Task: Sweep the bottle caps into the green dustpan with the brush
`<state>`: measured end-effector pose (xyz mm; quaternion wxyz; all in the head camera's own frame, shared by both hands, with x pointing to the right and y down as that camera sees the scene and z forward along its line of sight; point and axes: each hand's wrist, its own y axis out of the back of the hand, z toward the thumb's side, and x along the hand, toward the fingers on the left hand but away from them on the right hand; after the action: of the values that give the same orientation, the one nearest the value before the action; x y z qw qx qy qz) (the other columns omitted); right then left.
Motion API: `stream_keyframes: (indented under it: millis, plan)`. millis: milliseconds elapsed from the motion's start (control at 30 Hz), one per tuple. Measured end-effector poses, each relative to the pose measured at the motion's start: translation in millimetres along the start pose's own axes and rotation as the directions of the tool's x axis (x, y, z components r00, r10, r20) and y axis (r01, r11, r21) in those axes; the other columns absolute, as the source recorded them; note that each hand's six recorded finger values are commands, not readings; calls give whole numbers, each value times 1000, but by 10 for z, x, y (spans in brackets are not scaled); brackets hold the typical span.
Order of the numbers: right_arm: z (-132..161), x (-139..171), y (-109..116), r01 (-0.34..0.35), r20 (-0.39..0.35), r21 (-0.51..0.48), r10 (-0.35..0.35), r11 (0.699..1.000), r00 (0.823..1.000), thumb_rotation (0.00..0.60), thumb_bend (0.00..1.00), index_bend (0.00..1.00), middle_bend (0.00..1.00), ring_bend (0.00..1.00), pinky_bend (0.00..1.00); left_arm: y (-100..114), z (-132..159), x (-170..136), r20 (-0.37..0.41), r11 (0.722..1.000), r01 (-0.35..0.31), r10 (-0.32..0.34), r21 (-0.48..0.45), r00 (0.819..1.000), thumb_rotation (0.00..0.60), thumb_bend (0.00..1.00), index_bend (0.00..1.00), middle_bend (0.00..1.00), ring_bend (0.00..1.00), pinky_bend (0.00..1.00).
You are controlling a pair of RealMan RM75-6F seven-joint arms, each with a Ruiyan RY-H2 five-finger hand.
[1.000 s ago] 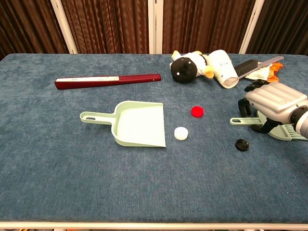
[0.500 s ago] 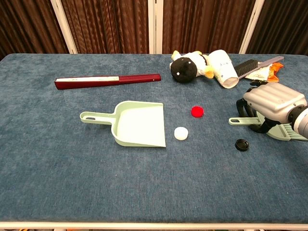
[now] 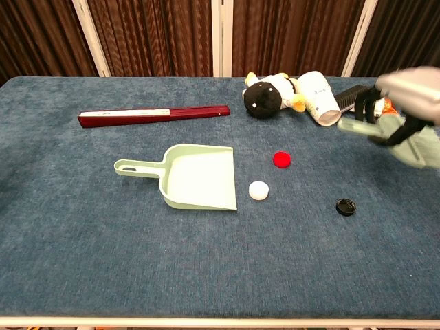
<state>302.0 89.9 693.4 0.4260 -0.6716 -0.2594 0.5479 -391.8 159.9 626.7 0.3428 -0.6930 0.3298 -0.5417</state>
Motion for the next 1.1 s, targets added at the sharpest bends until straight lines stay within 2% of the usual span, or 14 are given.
stream_keyframes:
  millis: [167,367,567,700,933,1100]
  plan:
    - [-196,-39,433,81,25,-66,-79,995,997,600,402,677,601,236,87,-126,320,420,72,993,112,-109,-32,991,600,139,398,306,204,221]
    - [-362,-43,663,97,56,-89,-92,991,994,600,402,677,601,236,87,-392,856,836,148,975,210,-197,-75,969,600,146,397,320,223,248]
    - [-403,-32,629,73,62,-96,-67,993,996,600,402,677,601,236,87,-706,1305,1064,189,960,271,-255,-65,948,600,160,406,345,245,264]
    - [-421,-13,559,55,62,-96,-50,994,997,600,402,677,601,236,87,-929,1471,1140,185,950,306,-290,-66,939,600,189,447,391,294,315]
    - [-461,-4,504,44,66,-101,-37,994,997,600,401,677,601,236,87,-1075,1612,1264,156,937,323,-301,-137,941,600,240,479,441,344,371]
    - [-487,14,487,39,68,-103,-32,994,997,600,400,677,601,235,87,-1044,1586,1326,119,946,290,-274,-146,954,600,244,472,442,346,376]
